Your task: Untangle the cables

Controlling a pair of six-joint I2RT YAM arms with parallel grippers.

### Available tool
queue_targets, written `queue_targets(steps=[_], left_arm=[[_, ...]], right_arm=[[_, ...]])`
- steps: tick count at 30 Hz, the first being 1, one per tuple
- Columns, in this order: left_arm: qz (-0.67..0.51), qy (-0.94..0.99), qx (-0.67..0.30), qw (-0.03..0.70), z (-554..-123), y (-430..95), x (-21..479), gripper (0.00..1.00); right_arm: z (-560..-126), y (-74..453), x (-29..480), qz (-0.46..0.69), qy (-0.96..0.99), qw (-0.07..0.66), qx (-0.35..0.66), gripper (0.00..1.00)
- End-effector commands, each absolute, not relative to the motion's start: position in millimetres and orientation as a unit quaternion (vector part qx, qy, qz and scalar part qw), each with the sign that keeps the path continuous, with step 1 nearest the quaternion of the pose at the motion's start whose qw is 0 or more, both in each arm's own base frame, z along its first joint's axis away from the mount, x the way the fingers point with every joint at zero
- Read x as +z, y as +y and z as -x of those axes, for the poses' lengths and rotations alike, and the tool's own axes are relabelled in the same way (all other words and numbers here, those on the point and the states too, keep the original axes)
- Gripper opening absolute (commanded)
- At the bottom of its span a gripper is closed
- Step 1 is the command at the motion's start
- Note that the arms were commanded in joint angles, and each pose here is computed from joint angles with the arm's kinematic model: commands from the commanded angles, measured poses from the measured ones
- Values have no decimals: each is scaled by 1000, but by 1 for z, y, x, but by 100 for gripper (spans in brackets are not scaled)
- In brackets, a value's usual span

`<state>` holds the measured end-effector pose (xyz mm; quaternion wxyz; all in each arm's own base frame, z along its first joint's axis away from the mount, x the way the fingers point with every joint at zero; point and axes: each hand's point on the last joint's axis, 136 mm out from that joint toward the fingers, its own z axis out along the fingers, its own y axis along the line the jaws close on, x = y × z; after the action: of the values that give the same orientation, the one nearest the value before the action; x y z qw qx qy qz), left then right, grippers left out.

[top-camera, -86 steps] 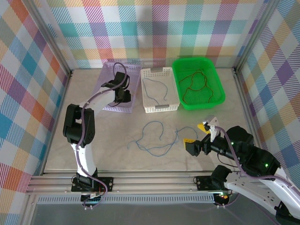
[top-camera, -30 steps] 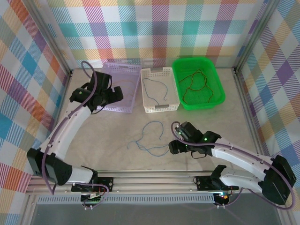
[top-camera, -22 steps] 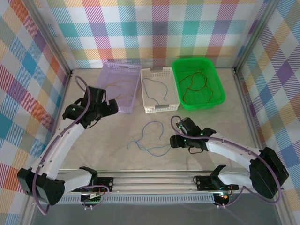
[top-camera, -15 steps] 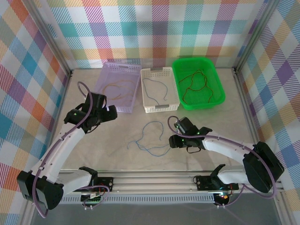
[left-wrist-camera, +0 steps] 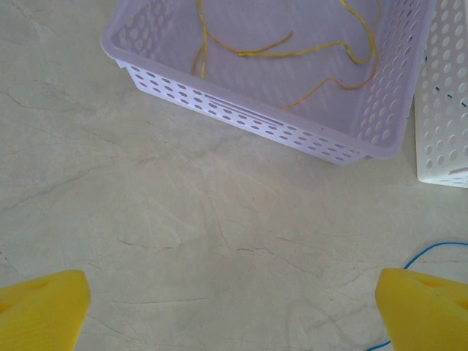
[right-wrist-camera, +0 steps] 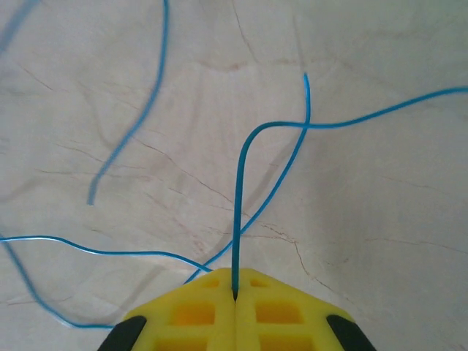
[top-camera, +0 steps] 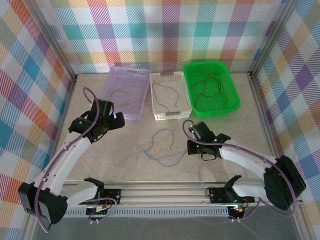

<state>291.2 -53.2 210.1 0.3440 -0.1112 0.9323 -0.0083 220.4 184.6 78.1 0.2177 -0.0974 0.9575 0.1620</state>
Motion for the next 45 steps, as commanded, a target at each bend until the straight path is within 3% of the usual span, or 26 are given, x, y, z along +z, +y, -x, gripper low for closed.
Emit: queue_targets(steps=[1, 21, 33, 39, 45], left_arm=[[107, 928, -7, 358, -291, -52, 215, 100], [103, 933, -59, 340, -289, -73, 212, 100], [74, 936, -195, 284, -263, -151, 194, 100], [36, 909, -322, 261, -248, -211, 188, 100], [-6, 883, -383, 270, -236, -244, 181, 100]], right_arm=[[-224, 179, 125, 105, 944, 264, 166, 0], [-208, 213, 364, 191, 842, 388, 323, 0], [-202, 240, 454, 243, 783, 415, 395, 0], [-204, 251, 476, 260, 766, 420, 412, 0], [-199, 259, 492, 268, 748, 417, 442, 0]])
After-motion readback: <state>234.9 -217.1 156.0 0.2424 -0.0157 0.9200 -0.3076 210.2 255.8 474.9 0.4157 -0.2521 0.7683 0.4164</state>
